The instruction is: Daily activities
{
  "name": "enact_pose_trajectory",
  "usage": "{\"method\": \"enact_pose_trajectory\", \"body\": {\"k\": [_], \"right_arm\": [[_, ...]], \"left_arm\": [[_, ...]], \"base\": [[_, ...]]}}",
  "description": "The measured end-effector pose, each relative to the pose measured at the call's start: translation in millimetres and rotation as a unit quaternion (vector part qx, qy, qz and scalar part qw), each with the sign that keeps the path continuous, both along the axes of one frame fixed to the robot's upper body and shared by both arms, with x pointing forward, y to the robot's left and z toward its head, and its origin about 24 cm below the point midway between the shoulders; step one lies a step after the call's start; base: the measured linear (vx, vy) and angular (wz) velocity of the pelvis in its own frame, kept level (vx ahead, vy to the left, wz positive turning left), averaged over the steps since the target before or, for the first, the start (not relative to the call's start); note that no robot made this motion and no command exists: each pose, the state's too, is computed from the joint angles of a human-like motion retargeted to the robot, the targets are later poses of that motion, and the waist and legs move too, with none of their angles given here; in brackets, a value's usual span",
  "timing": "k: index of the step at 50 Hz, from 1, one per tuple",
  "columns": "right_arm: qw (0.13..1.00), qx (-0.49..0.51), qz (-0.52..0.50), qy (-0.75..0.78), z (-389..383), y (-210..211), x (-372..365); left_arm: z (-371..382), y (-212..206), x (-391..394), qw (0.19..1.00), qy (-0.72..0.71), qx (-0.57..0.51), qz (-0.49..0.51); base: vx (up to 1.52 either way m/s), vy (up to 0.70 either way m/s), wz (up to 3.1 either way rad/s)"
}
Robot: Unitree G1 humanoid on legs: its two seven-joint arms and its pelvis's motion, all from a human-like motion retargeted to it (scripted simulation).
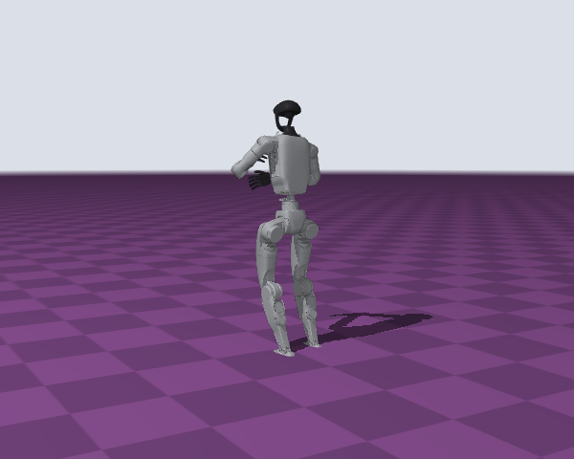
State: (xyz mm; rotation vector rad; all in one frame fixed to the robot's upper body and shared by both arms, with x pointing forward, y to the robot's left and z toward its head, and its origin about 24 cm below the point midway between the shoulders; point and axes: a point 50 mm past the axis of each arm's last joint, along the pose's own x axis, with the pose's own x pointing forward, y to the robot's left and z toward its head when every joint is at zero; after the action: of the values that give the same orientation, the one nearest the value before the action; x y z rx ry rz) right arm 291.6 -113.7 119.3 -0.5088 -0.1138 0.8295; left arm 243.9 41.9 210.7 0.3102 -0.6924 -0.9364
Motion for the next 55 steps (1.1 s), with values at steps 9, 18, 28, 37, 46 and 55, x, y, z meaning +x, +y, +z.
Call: {"method": "enact_pose_trajectory", "body": {"k": [9,18,28,37,46,55], "right_arm": [[0.999,-0.016,-0.021,-0.02,-5,-4,-1],[0.993,-0.063,-0.051,-0.083,1,-12,0],[0.978,-0.124,-0.005,-0.165,33,1,4],[0.979,-0.162,0.032,-0.121,24,8,15],[0.983,-0.161,0.001,-0.092,13,-5,23],[0.977,-0.2,-0.029,-0.066,3,-29,27]], "left_arm": [[-8,8,8,0.999,0.013,-0.01,0.038],[-7,25,19,0.993,-0.014,-0.031,0.112],[0,12,10,0.993,-0.081,0.033,0.078],[24,-17,-2,0.991,-0.13,0.011,0.03],[28,-24,-1,0.995,-0.087,-0.038,0.019],[45,-34,-3,0.993,-0.082,-0.083,0.0]], "base": [[0.0,0.0,0.0],[0.0,0.0,0.0],[0.0,0.0,0.0],[0.0,0.0,0.0],[0.0,0.0,0.0],[0.0,0.0,0.0]]}}
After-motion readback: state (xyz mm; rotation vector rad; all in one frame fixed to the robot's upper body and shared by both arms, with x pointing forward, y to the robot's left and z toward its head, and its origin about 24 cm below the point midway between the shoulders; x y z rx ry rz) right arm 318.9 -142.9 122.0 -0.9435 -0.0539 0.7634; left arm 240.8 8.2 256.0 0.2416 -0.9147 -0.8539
